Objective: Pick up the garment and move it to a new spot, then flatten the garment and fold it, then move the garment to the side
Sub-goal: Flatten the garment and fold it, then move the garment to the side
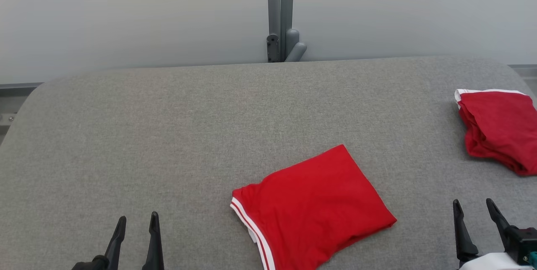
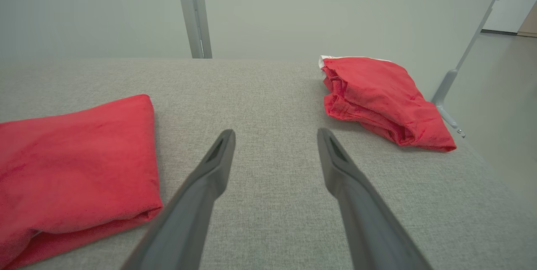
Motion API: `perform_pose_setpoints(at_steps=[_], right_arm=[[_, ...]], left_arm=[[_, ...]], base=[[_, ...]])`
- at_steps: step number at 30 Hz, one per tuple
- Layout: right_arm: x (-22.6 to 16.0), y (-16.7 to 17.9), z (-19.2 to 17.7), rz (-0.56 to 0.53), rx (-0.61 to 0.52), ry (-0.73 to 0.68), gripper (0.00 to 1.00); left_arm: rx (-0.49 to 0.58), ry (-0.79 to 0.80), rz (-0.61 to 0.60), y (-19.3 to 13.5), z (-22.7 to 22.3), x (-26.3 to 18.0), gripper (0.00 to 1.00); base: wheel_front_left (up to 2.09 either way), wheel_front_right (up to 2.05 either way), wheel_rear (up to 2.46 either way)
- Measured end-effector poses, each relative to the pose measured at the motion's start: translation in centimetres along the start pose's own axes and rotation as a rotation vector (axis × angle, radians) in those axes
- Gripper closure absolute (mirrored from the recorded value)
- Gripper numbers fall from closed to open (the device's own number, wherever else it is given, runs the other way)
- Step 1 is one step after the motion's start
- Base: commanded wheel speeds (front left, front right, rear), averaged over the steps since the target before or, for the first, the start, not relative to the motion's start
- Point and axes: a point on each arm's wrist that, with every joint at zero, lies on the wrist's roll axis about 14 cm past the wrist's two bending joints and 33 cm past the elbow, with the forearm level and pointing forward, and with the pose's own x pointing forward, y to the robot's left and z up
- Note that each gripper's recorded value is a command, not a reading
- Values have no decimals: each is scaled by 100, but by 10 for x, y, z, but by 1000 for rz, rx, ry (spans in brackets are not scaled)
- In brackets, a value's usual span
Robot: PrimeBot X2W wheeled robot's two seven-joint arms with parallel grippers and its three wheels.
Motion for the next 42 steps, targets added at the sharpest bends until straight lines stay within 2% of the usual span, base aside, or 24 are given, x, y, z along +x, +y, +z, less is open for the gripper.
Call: perform_pose_setpoints(at_steps=[19, 23, 28, 30, 31, 36, 38, 42], right_arm=[[12, 23, 32, 84, -28, -99, 0], [25, 32, 49, 93, 44, -153, 0], [52, 79, 17, 256, 63, 106, 0], [62, 94, 7, 323, 3, 225, 0], [66, 101, 4, 342, 20, 276, 0], [69, 132, -22, 451, -31, 484, 0], [69, 138, -30, 469, -31, 528, 0], [76, 128, -44, 451, -82, 589, 0]], left_arm=[[-9, 19, -1, 0, -7, -6, 0], [-9, 22, 5, 2, -8, -7, 0], [-18, 49, 11, 3, -15, -8, 0], [-19, 60, 6, 1, -19, -8, 0], [-20, 64, 5, 0, -20, -8, 0], [-29, 74, 19, 3, -23, -12, 0], [-30, 75, 28, 5, -24, -14, 0], [-34, 72, 47, 11, -23, -16, 0]], base=[[0, 0, 0], [0, 0, 0], [0, 0, 0], [0, 0, 0], [0, 0, 0], [0, 0, 0], [0, 0, 0], [0, 0, 0]])
